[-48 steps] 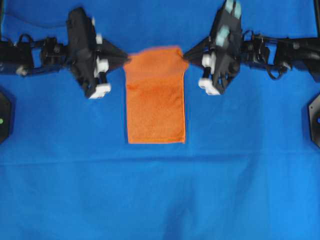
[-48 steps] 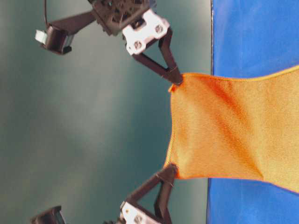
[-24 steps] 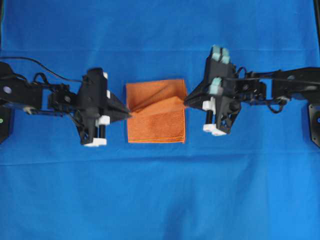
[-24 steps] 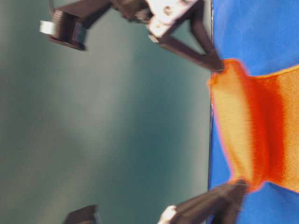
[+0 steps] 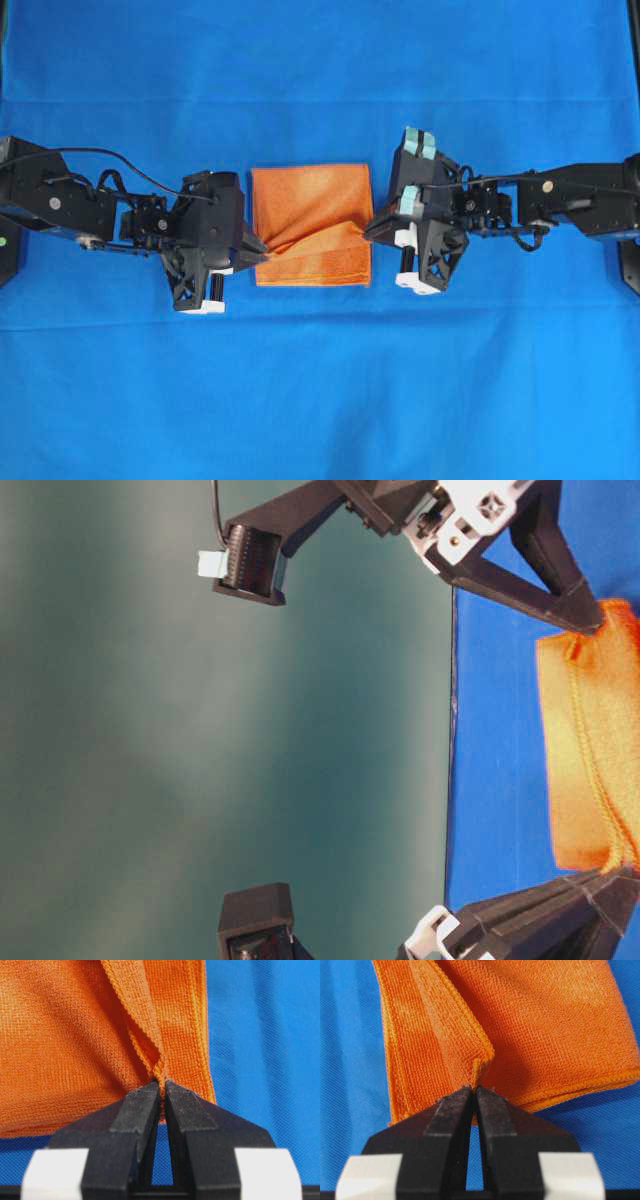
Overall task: Fold a vertical towel.
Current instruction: 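Lower the folded edge onto the near edge and flatten, then open both grippers and withdraw them sideways from the towel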
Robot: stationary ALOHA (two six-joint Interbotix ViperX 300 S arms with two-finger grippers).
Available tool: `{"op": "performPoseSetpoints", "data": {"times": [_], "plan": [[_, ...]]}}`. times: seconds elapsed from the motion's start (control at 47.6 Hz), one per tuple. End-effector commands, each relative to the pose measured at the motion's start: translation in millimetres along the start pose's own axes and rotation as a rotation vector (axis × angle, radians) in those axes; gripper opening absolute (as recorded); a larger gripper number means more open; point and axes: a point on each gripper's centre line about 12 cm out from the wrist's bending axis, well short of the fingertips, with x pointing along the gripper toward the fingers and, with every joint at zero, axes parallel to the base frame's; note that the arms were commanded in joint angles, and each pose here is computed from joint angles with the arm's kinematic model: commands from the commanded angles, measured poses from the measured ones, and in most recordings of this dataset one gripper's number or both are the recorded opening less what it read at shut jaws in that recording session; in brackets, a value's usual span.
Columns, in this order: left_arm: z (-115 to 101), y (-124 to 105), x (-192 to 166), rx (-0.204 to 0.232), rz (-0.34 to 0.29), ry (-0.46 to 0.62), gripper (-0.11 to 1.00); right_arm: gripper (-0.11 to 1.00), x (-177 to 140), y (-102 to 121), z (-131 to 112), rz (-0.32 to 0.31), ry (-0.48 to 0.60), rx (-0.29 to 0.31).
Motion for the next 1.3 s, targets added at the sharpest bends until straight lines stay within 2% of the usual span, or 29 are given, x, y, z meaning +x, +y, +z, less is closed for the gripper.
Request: {"op": "performPoseSetpoints", "data": {"times": [0.0, 0.378, 0.526, 0.673, 0.757, 0.904, 0.967, 1.051, 1.135, 1.282], "plan": [[10, -2, -2, 0.007, -0.005, -0.028, 0.03, 0.04, -2, 5, 6, 0.013, -0.025, -0.001], [12, -3, -1, 0.008, -0.007, -0.032, 0.04, 0.05, -1, 7, 8, 0.017, -0.029, 0.010], [13, -3, -1, 0.008, -0.007, -0.034, 0.14, 0.07, 0, 11, 10, 0.025, -0.032, 0.004], [14, -4, -1, 0.007, -0.009, -0.038, 0.28, 0.50, 1, 14, 12, 0.031, -0.037, 0.000], [16, -6, -3, 0.011, -0.013, -0.043, 0.37, 0.66, 1, 15, 12, 0.033, -0.035, -0.002], [22, -16, -11, 0.030, -0.036, -0.061, 0.60, 0.59, -3, 23, 17, 0.048, -0.038, 0.000], [25, -21, -18, 0.039, -0.047, -0.061, 0.65, 0.59, -9, 30, 21, 0.063, -0.040, -0.005], [29, -26, -31, 0.050, -0.060, -0.056, 0.69, 0.60, -21, 39, 27, 0.084, -0.046, -0.019], [34, -31, -44, 0.060, -0.073, -0.054, 0.68, 0.60, -40, 47, 37, 0.105, -0.070, -0.026], [46, -33, -72, 0.065, -0.084, -0.080, 0.68, 0.60, -71, 49, 53, 0.125, -0.139, -0.031]]}}
